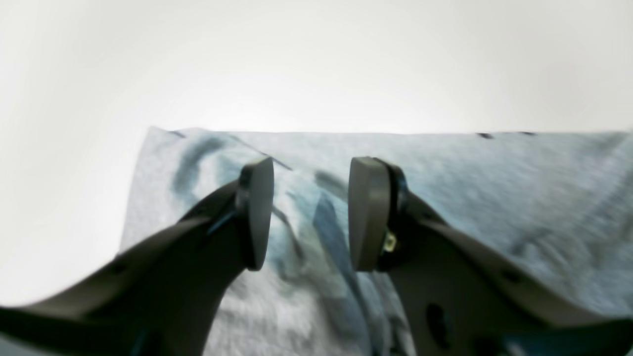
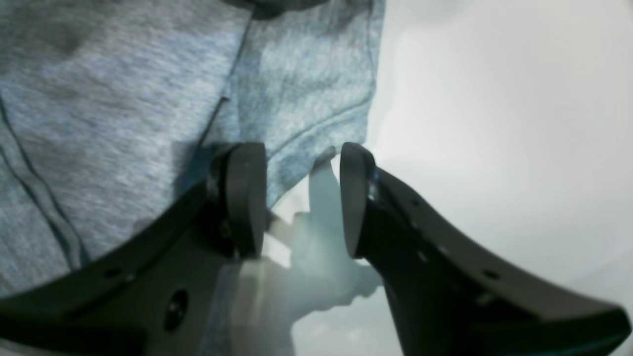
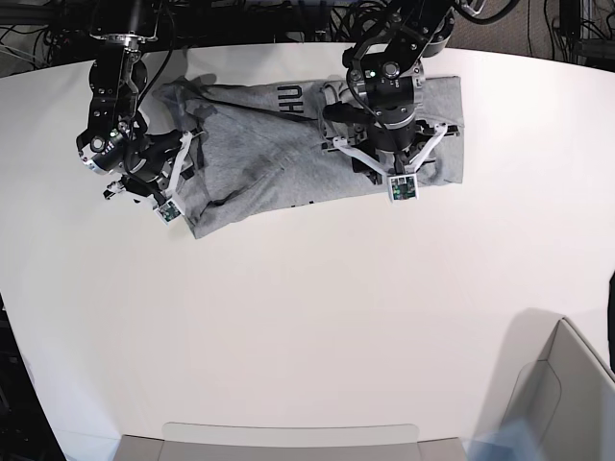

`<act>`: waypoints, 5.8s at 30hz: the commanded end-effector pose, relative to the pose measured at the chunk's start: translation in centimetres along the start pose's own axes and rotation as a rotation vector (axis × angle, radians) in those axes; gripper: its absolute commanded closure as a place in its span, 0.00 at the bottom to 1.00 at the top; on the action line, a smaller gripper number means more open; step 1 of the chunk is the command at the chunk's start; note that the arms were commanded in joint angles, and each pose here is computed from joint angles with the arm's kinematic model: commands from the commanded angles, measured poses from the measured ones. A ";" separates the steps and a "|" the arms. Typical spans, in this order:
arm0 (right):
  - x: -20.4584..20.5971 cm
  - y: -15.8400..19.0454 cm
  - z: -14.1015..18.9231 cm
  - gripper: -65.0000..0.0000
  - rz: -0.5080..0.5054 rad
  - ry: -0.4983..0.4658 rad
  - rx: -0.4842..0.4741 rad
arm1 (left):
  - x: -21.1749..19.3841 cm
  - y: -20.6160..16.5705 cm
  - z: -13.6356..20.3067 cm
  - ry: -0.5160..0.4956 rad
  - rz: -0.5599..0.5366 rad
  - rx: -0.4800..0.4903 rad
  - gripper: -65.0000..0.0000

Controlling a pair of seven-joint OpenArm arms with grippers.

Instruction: Fold the T-shirt properly

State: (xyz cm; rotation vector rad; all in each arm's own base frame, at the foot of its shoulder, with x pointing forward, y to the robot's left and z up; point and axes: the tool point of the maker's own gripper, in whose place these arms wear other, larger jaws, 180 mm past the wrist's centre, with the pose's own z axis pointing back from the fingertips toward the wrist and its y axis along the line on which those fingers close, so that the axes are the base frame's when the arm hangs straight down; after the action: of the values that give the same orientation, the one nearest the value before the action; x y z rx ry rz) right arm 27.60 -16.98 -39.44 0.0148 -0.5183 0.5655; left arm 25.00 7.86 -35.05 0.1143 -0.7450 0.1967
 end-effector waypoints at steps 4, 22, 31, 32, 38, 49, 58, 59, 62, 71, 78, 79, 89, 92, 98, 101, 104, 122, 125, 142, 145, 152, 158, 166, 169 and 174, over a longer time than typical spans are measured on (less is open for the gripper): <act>1.2 -0.5 0.5 0.62 0.013 -0.042 -0.011 | 0.2 1.6 -0.4 0.018 0.013 0.042 0.60; 1.1 -0.4 0.4 0.62 0.012 -0.040 -0.009 | -1.3 0.7 -1.1 0.207 -0.039 -0.128 0.72; 0.3 0.0 0.4 0.62 0.007 -0.024 -0.001 | 2.1 0.2 -1.5 0.119 -0.045 -0.141 0.86; 0.2 0.1 0.4 0.62 0.007 -0.023 -0.001 | 2.2 0.3 -1.5 0.114 -0.042 -0.137 0.86; 0.1 0.1 0.4 0.62 0.007 -0.021 0.000 | 0.3 0.6 -1.2 0.169 -0.041 -0.131 0.67; 0.4 0.0 0.4 0.62 0.009 -0.027 -0.002 | -2.6 2.4 -0.9 0.254 -0.077 -0.097 0.60; 0.5 0.3 0.3 0.62 0.002 -0.032 0.004 | -3.3 2.4 -2.7 0.286 -0.182 -0.097 0.85; 0.4 0.4 0.3 0.62 0.002 -0.030 0.005 | -3.3 2.4 -2.7 0.285 -0.192 -0.100 0.85; 0.4 0.3 0.4 0.62 -0.001 -0.030 0.002 | -2.4 2.2 -2.5 0.248 -0.183 -0.103 0.86; 0.3 0.4 0.4 0.62 0.003 -0.029 0.006 | 1.3 0.7 -1.7 0.131 -0.163 -0.152 0.86; 0.4 0.5 0.4 0.62 0.001 -0.032 0.007 | 1.2 -2.5 -1.3 0.091 -0.264 -0.221 0.86; 0.4 0.5 0.4 0.62 0.001 -0.032 0.007 | 1.2 -2.6 -1.4 0.091 -0.269 -0.219 0.86; 0.2 0.4 0.3 0.62 -0.005 -0.027 0.007 | 1.3 1.5 -0.8 0.093 -0.056 -0.073 0.77; 0.4 0.4 0.3 0.62 -0.002 -0.030 0.008 | 0.4 4.3 -0.7 0.071 0.010 0.044 0.77; 1.0 0.4 0.3 0.62 -0.002 -0.044 0.008 | -2.9 3.8 0.4 0.096 -0.059 0.064 0.82; 1.2 0.5 0.3 0.62 -0.011 -0.049 0.008 | -3.4 2.7 0.4 0.104 -0.047 0.044 0.86; 1.3 0.5 0.4 0.62 -0.012 -0.058 0.009 | -4.3 2.4 -1.3 0.084 -0.073 0.080 0.86; -0.3 -1.3 4.4 0.62 -0.244 -0.241 0.050 | -0.4 3.0 -6.4 -0.001 -0.166 0.176 0.85; -0.5 0.5 4.6 0.58 -0.235 -0.279 0.134 | 1.7 1.8 -4.4 -0.044 -0.106 0.114 0.79; -0.7 1.3 3.0 0.47 -0.426 -0.333 0.191 | 3.3 2.7 -1.0 -0.088 -0.080 0.054 0.66; -1.2 1.3 1.4 0.47 -0.479 -0.312 0.228 | 3.0 3.4 -0.7 -0.088 -0.091 0.061 0.66; -1.0 4.7 -0.9 0.47 -0.633 -0.342 0.391 | 2.3 3.4 -0.4 -0.064 -0.089 0.056 0.66; -0.9 7.9 -1.3 0.47 -0.728 -0.366 0.486 | 2.3 3.4 -0.4 -0.064 -0.089 0.056 0.66; -0.6 8.8 -2.1 0.47 -0.745 -0.353 0.523 | 2.5 3.2 -0.5 -0.066 -0.084 0.053 0.66; -0.2 9.4 -2.9 0.51 -0.751 -0.341 0.556 | 2.5 3.2 -0.5 -0.068 -0.083 0.053 0.66; 1.2 10.2 -3.6 0.65 -0.813 -0.342 0.563 | 2.5 3.2 -0.5 -0.066 -0.084 0.054 0.66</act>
State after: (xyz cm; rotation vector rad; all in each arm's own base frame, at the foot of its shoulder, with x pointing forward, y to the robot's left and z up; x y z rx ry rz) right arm 26.33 -8.31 -41.90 0.8285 -0.7109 -0.0995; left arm 25.69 11.15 -34.65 0.1959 -0.7565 0.1221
